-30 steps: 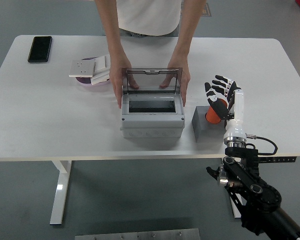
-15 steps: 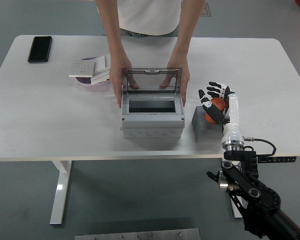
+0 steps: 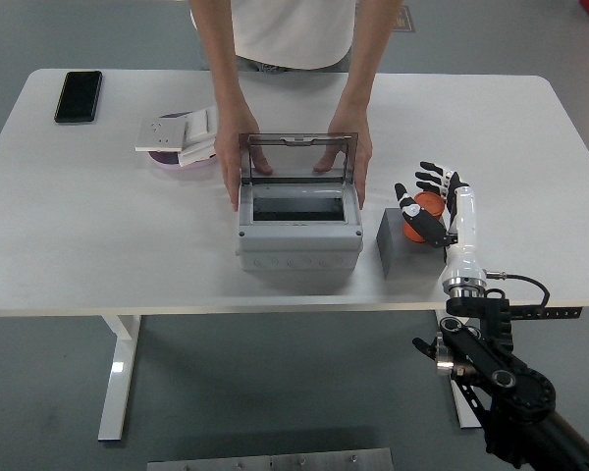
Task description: Fetch the battery,place it into the box,close the lid of the box
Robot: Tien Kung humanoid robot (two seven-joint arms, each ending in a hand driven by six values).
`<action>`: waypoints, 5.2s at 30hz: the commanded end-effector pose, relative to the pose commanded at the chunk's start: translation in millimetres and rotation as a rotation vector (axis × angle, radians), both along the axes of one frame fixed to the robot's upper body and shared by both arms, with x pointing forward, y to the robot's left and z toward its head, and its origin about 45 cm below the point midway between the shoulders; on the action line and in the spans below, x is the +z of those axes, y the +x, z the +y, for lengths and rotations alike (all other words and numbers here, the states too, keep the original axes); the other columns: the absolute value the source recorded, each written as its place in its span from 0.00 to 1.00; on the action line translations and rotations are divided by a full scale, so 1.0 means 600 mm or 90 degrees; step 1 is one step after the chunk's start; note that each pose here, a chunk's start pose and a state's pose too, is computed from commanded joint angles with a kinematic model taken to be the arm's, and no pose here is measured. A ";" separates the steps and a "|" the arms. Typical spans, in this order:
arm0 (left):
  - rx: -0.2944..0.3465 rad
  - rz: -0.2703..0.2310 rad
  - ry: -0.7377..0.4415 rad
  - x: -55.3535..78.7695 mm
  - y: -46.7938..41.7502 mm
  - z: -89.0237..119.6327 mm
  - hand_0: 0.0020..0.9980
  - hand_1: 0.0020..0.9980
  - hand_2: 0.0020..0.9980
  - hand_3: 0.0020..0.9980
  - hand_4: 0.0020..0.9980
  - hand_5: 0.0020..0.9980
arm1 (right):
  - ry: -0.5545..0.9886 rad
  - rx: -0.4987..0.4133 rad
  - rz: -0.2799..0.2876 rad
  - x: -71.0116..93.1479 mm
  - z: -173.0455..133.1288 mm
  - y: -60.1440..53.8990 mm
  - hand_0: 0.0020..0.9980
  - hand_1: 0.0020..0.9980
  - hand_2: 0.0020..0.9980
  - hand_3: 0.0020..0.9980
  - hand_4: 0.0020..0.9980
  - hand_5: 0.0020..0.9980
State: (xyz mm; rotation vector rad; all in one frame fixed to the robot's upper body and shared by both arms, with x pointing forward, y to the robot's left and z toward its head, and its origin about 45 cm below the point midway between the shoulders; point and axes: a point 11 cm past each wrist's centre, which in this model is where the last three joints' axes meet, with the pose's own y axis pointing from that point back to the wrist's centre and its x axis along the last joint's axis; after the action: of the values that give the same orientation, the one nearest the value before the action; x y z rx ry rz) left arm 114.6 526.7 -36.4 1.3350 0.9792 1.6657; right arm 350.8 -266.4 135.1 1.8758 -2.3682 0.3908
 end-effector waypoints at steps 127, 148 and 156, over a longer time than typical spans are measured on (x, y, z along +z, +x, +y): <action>-0.005 -0.008 0.003 0.008 0.017 0.004 0.61 0.74 0.58 0.50 0.32 0.00 | 0.018 -0.012 0.019 -0.025 0.019 0.001 0.49 0.48 0.50 0.53 0.32 0.00; -0.007 -0.010 0.002 0.008 0.021 0.002 0.61 0.74 0.58 0.50 0.32 0.00 | 0.017 -0.011 0.016 -0.020 0.023 0.005 0.37 0.37 0.40 0.38 0.21 0.00; -0.007 -0.010 0.003 0.008 0.021 0.002 0.62 0.74 0.58 0.50 0.32 0.00 | 0.018 -0.010 0.014 -0.019 0.025 0.005 0.25 0.29 0.34 0.33 0.10 0.00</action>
State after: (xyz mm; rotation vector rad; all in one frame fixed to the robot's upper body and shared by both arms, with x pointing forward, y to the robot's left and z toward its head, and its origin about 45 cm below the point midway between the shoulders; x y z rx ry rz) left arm 127.0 528.0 -31.6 1.3260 0.9585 1.6689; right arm 353.9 -251.6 123.7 1.8611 -2.3850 0.3357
